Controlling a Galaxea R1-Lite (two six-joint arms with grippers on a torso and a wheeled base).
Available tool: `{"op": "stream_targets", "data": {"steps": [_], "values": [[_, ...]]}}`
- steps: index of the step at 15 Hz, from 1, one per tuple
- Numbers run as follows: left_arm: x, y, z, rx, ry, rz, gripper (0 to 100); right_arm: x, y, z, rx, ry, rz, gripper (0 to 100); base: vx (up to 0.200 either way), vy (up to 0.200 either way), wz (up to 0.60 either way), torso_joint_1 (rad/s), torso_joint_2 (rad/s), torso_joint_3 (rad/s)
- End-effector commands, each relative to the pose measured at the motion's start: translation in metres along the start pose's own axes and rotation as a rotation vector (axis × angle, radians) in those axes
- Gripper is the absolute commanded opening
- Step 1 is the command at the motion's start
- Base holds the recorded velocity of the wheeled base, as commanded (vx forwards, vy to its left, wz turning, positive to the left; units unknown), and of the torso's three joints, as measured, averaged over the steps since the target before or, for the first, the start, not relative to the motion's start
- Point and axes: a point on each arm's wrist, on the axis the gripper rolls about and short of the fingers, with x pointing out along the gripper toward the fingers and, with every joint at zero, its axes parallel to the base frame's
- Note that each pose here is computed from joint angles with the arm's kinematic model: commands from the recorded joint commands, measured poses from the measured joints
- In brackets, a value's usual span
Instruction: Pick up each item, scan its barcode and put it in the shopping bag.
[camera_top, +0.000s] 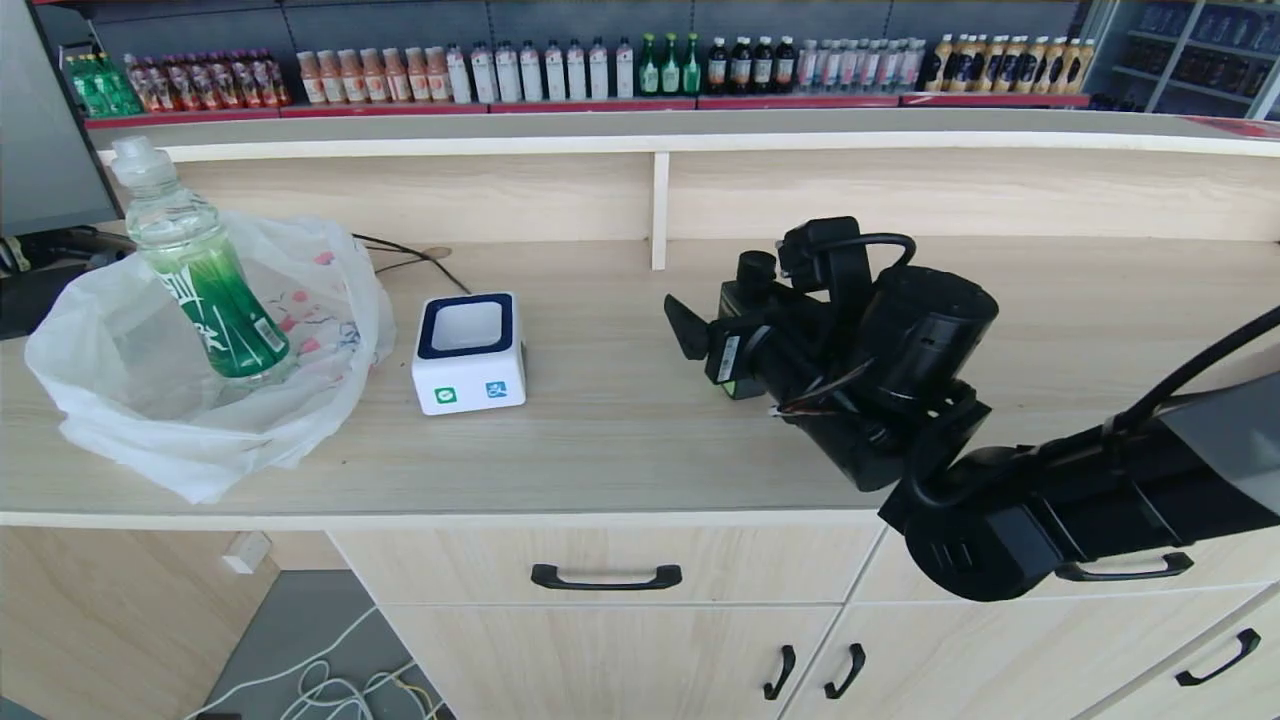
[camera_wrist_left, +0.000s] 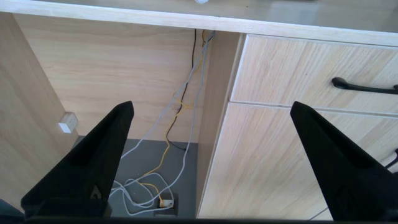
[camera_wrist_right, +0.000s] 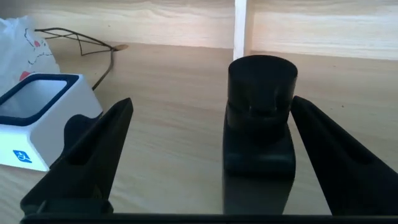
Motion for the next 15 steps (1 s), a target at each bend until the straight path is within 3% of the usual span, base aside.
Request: {"op": "stream_targets", "data": {"steps": [1, 10, 15], "values": [[0.000, 0.000, 0.000, 0.000, 0.000, 0.000, 100, 0.004, -0.003, -0.012, -0.009, 0.027, -0.010, 100, 0.000, 0.000, 0.00, 0.000, 0.00, 0.000], [0.000, 0.000, 0.000, 0.000, 0.000, -0.001, 100, 0.014, -0.004, -0.046, 0.026, 0.028, -0.039, 100, 0.000, 0.000, 0.00, 0.000, 0.00, 0.000], [0.000, 0.000, 0.000, 0.000, 0.000, -0.001, 100, 0.014, -0.004, -0.047, 0.036, 0.029, -0.067, 100, 0.000, 0.000, 0.00, 0.000, 0.00, 0.000]]}}
